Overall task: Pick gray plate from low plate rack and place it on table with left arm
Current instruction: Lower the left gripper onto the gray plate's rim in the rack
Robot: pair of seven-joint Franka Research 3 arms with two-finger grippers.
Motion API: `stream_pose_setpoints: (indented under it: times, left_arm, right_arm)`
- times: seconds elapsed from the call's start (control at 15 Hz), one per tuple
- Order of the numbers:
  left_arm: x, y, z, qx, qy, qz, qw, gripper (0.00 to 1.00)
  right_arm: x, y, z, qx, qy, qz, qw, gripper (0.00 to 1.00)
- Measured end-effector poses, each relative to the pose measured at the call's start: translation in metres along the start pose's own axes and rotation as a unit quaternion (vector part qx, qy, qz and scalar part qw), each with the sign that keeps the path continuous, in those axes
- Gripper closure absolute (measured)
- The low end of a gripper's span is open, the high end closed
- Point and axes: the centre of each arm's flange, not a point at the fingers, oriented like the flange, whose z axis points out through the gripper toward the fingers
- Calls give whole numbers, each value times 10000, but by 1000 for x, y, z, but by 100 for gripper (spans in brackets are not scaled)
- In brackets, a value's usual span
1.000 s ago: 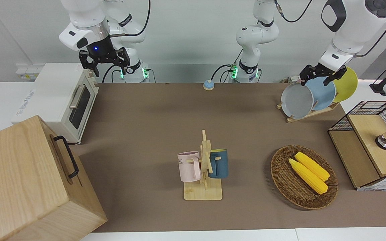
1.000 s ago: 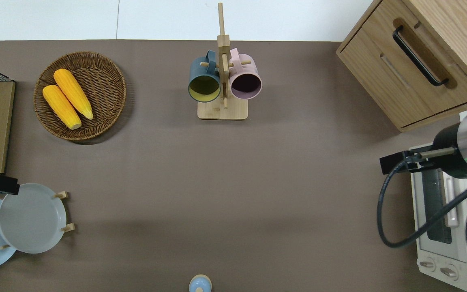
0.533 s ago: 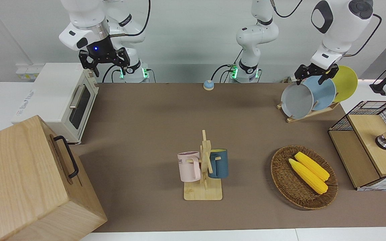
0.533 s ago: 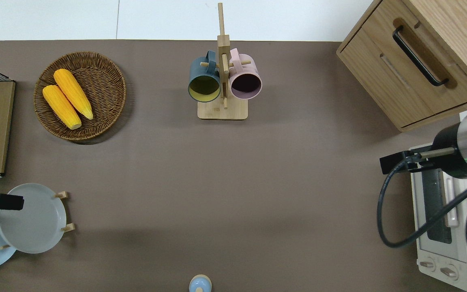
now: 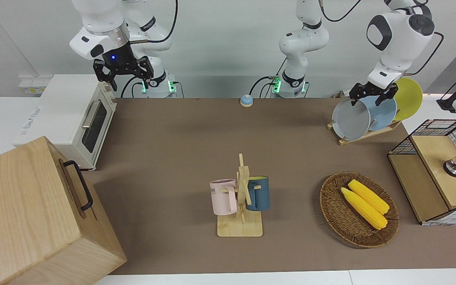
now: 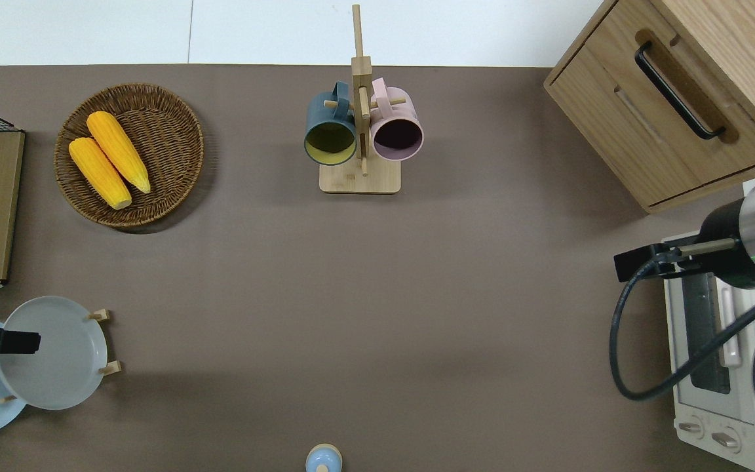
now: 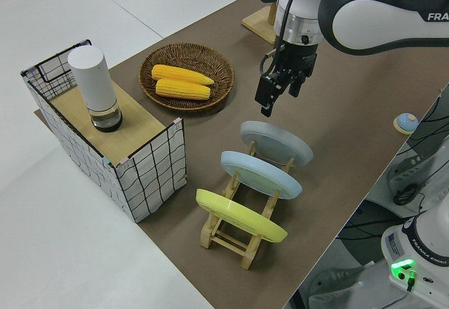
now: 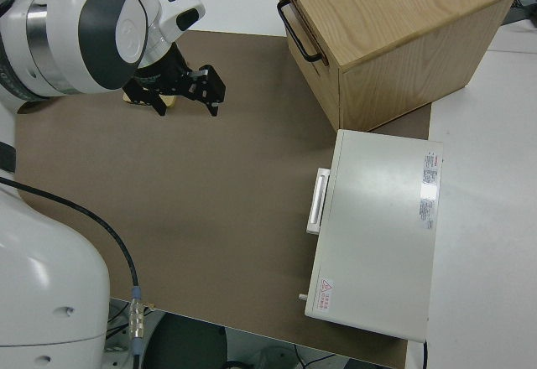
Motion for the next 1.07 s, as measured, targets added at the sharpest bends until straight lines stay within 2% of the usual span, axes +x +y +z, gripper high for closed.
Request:
stream_pose_setpoints:
  times: [0.67, 1.07]
  left_arm:
    - [-17, -4, 62, 163, 143, 1, 9998, 0]
    - [-19, -5, 70, 156, 138, 4, 9998, 1]
  right_arm:
    - [0, 0, 0, 0, 0, 0, 10000, 1]
    - [0, 0, 0, 0, 0, 0, 10000, 1]
